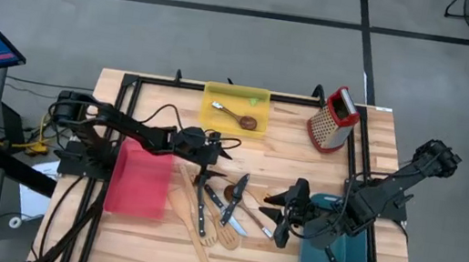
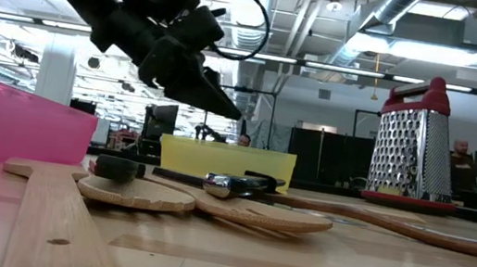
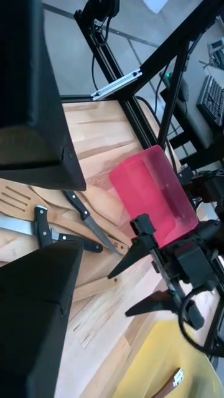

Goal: Pick & Place Kitchen Items
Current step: Put the brown spatula into the red bin

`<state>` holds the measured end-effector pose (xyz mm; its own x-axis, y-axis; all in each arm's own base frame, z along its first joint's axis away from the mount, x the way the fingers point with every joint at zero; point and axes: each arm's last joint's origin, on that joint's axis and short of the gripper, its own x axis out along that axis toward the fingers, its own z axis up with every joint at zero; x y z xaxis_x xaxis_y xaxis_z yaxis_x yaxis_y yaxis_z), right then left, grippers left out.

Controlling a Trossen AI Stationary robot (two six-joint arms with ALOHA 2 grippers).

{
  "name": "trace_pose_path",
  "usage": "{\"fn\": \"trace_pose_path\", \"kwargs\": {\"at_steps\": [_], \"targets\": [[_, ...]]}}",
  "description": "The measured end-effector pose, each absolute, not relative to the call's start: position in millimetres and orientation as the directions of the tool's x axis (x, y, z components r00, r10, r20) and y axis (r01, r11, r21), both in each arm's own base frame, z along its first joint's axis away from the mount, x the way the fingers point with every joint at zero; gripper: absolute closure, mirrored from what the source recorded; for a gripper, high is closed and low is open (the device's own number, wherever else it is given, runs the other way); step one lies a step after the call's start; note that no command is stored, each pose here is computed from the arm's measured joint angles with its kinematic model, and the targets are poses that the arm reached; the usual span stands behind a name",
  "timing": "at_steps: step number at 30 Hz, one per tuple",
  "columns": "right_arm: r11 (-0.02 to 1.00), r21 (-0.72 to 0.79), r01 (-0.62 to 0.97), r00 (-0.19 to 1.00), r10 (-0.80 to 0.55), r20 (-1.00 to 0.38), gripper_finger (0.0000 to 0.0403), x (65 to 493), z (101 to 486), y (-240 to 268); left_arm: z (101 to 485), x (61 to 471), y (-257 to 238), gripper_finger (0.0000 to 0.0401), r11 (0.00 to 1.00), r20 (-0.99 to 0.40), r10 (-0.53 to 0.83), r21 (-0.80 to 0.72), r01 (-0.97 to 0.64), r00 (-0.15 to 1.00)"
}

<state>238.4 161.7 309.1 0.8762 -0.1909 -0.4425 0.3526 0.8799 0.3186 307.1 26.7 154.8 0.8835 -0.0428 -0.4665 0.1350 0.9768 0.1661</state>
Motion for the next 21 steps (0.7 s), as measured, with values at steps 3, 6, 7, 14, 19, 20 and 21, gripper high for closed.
{"fn": "trace_pose_path", "kwargs": {"at_steps": [3, 6, 7, 14, 19, 20, 21], "targets": [[0.880, 0.318, 0.353, 0.876, -0.191, -0.443, 0.0249, 238, 309, 162, 150, 312, 27, 0.0135, 0.977, -0.482, -0.054, 0.157, 0.146, 0.875], [0.881, 0.315, 0.352, 0.874, -0.190, -0.446, 0.0248, 238, 309, 162, 141, 316, 27, 0.0135, 0.977, -0.508, -0.056, 0.149, 0.152, 0.860], [0.882, 0.313, 0.353, 0.874, -0.190, -0.447, 0.0249, 238, 309, 162, 137, 317, 27, 0.0135, 0.977, -0.517, -0.058, 0.146, 0.155, 0.854], [0.882, 0.313, 0.352, 0.873, -0.190, -0.449, 0.0253, 238, 308, 162, 127, 320, 27, 0.0135, 0.976, -0.545, -0.088, 0.122, 0.182, 0.834], [0.883, 0.312, 0.351, 0.873, -0.187, -0.451, 0.0250, 238, 308, 162, 129, 317, 27, 0.0135, 0.976, -0.567, -0.079, 0.124, 0.180, 0.820], [0.883, 0.310, 0.351, 0.872, -0.188, -0.452, 0.0250, 238, 308, 162, 129, 315, 27, 0.0135, 0.975, -0.583, -0.071, 0.130, 0.179, 0.809], [0.884, 0.309, 0.352, 0.871, -0.188, -0.453, 0.0250, 238, 308, 162, 130, 313, 27, 0.0135, 0.974, -0.598, -0.059, 0.142, 0.178, 0.799]]}}
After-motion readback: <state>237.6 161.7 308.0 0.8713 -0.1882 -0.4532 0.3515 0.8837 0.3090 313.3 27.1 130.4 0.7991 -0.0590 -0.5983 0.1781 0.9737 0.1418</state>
